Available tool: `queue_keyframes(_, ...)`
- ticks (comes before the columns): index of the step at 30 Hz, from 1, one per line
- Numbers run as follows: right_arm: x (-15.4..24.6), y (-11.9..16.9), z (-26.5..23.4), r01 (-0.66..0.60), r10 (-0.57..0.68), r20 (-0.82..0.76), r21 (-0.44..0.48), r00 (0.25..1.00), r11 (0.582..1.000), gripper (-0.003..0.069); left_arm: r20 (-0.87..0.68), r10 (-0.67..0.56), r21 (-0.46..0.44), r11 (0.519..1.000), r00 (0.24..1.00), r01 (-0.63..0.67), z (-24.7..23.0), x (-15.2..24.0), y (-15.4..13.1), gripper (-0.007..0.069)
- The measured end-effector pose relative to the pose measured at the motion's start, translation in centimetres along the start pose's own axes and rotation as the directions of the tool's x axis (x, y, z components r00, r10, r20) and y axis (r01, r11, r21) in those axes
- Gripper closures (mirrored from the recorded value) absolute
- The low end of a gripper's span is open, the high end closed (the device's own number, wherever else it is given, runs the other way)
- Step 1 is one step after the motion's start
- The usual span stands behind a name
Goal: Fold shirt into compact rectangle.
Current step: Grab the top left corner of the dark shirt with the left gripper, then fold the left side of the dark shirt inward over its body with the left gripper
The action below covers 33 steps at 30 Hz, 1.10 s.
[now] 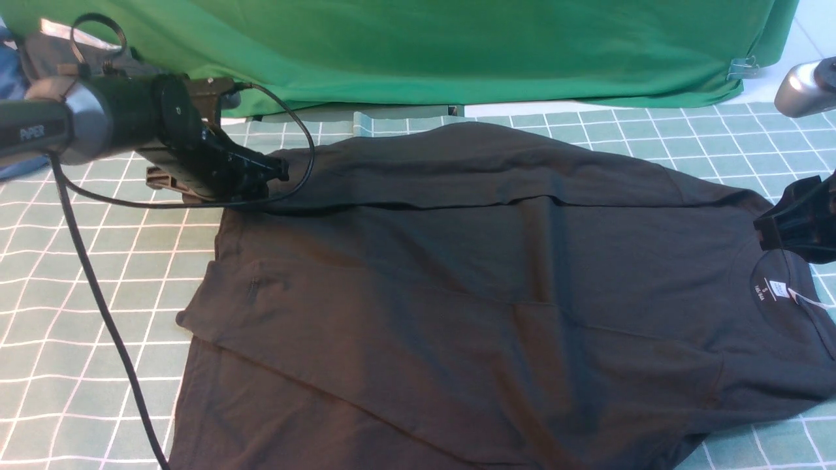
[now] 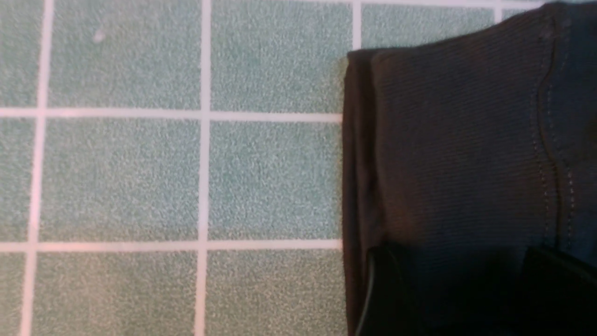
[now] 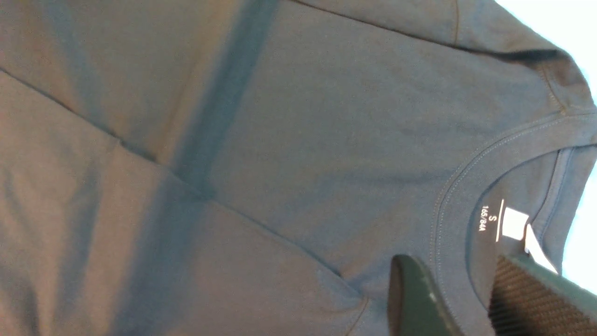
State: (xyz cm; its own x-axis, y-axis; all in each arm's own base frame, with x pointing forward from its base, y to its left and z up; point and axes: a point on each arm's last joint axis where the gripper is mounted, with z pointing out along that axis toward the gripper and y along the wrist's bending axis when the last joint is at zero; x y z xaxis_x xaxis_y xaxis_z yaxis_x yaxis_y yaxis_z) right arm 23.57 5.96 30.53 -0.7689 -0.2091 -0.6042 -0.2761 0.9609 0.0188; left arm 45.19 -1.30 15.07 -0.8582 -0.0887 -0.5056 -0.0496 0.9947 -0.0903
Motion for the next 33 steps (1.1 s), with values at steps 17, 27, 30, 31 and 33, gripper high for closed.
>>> queue_keyframes(17, 0.0, 0.0, 0.0, 0.0, 0.0, 0.0, 0.0, 1.0, 1.0, 0.0421, 0.015, 0.049, 0.01, 0.999, 0.999, -0.049, -2.1, -0.7, -0.3, 0.0609)
queue_keyframes(27, 0.0, 0.0, 0.0, 0.003, -0.003, 0.001, 0.0, 1.0, 1.0, 0.0421, 0.013, 0.027, 0.043, 0.999, 1.0, -0.028, -6.5, -1.5, -0.8, 0.0609)
queue_keyframes(30, 0.0, 0.0, 0.0, 0.048, -0.048, 0.003, 0.005, 0.999, 0.999, 0.0421, -0.017, 0.024, 0.052, 0.998, 1.0, -0.024, -7.7, -1.3, -1.0, 0.0609)
queue_keyframes(31, 0.0, -0.1, 0.0, 0.056, -0.056, 0.003, 0.009, 0.998, 0.998, 0.0421, -0.025, 0.023, 0.055, 0.998, 0.999, -0.022, -7.9, -1.3, -1.0, 0.0609)
queue_keyframes(33, -0.1, -0.3, 0.0, 0.085, -0.085, 0.012, 0.037, 0.996, 0.996, 0.0421, -0.045, 0.019, 0.068, 0.998, 0.999, -0.016, -9.3, -1.2, -1.2, 0.0609)
